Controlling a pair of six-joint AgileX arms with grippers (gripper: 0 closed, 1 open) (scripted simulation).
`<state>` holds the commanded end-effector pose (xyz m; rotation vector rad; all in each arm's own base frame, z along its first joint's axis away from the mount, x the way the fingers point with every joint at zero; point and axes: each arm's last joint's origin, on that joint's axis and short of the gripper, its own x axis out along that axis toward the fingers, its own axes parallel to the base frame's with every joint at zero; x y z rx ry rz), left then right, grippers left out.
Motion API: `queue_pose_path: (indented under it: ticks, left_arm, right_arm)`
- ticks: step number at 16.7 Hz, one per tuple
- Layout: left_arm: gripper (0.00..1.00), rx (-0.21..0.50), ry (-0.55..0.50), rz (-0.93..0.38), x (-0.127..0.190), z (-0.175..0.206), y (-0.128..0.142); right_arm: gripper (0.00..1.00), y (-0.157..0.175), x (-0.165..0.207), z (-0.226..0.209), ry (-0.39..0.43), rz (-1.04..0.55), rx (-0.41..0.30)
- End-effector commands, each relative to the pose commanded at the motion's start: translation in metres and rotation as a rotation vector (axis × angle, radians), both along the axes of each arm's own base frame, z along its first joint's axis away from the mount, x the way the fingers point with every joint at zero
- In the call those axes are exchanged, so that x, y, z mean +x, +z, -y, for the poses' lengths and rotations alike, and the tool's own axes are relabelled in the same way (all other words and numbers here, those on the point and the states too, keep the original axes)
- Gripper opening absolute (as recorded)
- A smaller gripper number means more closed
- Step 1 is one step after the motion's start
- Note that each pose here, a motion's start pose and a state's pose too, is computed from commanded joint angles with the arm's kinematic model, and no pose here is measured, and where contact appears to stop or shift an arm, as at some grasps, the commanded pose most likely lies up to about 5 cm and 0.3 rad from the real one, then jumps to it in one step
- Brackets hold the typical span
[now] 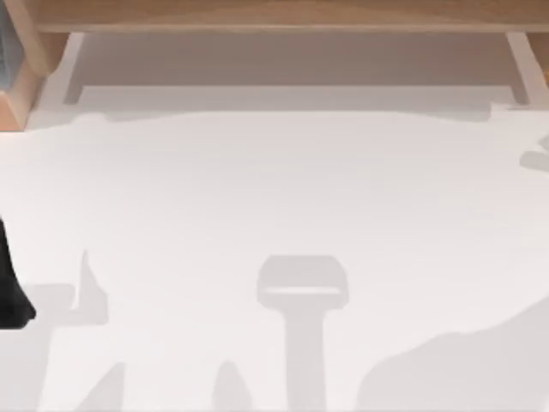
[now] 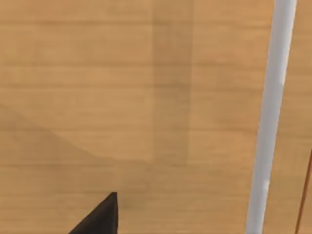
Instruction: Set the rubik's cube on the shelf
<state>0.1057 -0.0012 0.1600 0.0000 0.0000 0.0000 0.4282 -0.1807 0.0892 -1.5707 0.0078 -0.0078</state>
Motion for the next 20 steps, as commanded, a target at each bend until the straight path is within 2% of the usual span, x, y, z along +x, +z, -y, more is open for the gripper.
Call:
queue_pose_path:
  ticks: [11, 20]
  left_arm:
    - [1.00, 0.000, 0.000, 0.000, 0.0000, 0.0000, 0.0000]
    - [1.00, 0.000, 0.000, 0.000, 0.0000, 0.0000, 0.0000]
  right_arm:
    - [0.02, 0.0000, 0.0000, 0.0000, 0.000, 0.000, 0.000]
    - [0.00, -0.0011, -0.0007, 0.0014, -0.004, -0.004, 0.004]
